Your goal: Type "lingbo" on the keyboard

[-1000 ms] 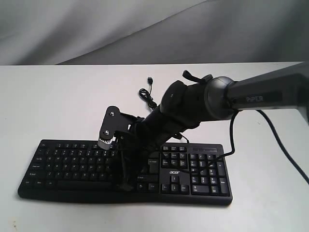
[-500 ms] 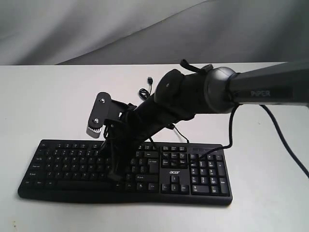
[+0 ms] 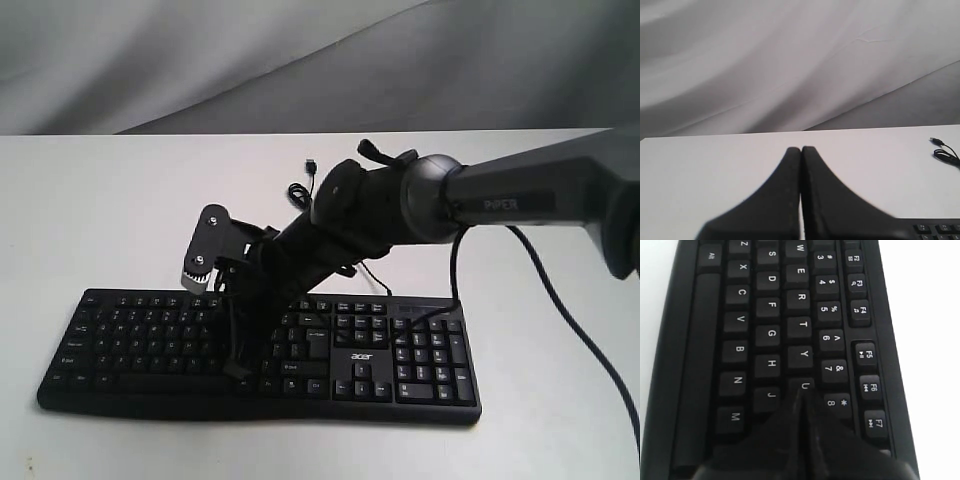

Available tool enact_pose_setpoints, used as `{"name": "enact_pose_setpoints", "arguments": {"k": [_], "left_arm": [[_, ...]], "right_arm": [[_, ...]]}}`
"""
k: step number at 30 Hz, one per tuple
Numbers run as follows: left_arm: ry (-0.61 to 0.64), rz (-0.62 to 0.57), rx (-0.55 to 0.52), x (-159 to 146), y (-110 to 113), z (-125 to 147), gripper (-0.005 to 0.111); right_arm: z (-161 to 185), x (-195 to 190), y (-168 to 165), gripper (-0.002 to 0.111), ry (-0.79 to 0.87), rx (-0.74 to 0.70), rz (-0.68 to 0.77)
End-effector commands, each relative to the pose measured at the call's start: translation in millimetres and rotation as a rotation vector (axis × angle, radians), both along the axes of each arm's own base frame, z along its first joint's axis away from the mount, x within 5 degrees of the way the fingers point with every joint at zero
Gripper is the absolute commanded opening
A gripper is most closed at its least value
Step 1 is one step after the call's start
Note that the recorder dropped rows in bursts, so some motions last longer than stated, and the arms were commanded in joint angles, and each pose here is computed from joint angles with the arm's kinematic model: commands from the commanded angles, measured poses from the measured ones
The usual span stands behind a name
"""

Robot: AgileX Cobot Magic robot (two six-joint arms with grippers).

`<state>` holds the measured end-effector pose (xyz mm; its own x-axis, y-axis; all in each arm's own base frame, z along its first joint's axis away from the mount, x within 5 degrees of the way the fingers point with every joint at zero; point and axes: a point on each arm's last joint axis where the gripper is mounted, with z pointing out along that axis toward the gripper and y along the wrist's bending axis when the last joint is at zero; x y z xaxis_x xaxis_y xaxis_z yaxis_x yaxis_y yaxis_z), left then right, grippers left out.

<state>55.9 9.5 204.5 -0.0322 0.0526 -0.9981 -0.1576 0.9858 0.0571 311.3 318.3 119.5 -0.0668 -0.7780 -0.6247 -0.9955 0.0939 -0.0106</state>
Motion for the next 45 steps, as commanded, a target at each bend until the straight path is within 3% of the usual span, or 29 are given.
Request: {"name": "enact_pose_setpoints", "arguments": {"k": [1,11,20,45], "left_arm": [[-0.009,-0.008,0.0,0,0,-1,0.0],[-0.009,-0.008,0.0,0,0,-1,0.0],[-0.009,-0.008,0.0,0,0,-1,0.0],[-0.009,-0.008,0.0,0,0,-1,0.0]], "right_arm": [[-3,3,0,0.0,-0.015,-0.003,-0.012],[-15,3,0,0.0,0.001,-0.022,-0.012],[20,-10,10,0.0,-0.017,0.033,0.035],[-3,-27,26,0.0,0.019,0.014,0.09]]}}
